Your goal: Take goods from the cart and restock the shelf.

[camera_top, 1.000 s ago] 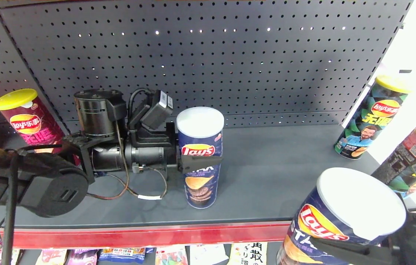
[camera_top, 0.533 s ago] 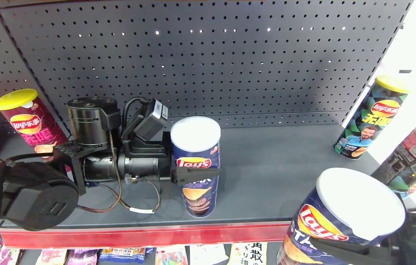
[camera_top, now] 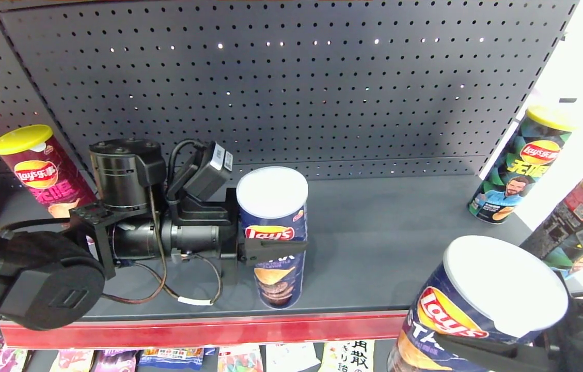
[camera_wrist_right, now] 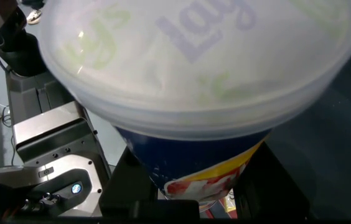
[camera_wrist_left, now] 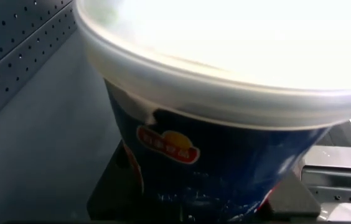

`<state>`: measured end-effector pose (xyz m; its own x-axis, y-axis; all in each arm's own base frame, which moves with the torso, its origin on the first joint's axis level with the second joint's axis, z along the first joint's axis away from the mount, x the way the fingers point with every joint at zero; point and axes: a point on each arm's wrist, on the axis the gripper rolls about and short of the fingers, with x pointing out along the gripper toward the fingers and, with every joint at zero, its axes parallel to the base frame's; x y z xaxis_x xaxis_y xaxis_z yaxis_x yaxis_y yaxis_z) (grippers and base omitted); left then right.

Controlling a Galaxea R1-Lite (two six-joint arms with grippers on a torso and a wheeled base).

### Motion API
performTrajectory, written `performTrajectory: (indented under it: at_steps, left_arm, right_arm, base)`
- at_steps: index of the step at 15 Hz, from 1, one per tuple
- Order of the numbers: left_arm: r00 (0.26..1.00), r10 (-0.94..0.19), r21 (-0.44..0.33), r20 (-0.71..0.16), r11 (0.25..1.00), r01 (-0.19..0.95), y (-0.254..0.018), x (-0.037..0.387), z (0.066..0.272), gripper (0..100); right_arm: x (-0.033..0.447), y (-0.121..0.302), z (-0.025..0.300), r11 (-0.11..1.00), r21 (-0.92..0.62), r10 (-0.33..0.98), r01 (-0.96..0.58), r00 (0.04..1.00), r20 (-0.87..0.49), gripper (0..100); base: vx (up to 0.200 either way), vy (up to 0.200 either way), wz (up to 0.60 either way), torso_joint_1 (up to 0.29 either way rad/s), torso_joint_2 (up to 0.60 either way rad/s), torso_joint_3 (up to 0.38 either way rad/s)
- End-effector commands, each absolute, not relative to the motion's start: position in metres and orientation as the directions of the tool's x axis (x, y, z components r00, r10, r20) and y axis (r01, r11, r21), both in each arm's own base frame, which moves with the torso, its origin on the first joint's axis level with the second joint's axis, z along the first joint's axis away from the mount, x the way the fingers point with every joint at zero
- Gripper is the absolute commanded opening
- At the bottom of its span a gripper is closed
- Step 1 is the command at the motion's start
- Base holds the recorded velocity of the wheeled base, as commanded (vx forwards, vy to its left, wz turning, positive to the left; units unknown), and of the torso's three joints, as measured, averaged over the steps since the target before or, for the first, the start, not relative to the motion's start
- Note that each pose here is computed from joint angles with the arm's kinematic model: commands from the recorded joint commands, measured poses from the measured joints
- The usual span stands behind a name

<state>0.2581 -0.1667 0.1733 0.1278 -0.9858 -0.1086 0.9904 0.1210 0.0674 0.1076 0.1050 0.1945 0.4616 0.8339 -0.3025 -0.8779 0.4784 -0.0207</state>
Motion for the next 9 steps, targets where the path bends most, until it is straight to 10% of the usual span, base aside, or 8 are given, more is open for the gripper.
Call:
performTrajectory:
  at_steps: [1, 9]
  left_arm:
    - [0.127, -0.986, 0.058, -0.111, 0.121, 0.991, -0.1653, 0.2546, 0.1732, 0]
    - [0.106, -0.986, 0.031, -0.127, 0.103, 0.994, -0.1647, 0.2453, 0.1671, 0]
  right_arm:
    - [0.1077, 0.1051, 0.1947, 0.478, -0.022, 0.834, -0.878, 0.461, -0.302, 0]
    - [0.1078, 0.1052, 0.1951, 0.478, -0.022, 0.835, -0.878, 0.462, -0.3, 0]
  base:
    - [0.0, 0.0, 0.0, 0.0, 0.0, 0.0]
    - [0.0, 0.0, 0.0, 0.0, 0.0, 0.0]
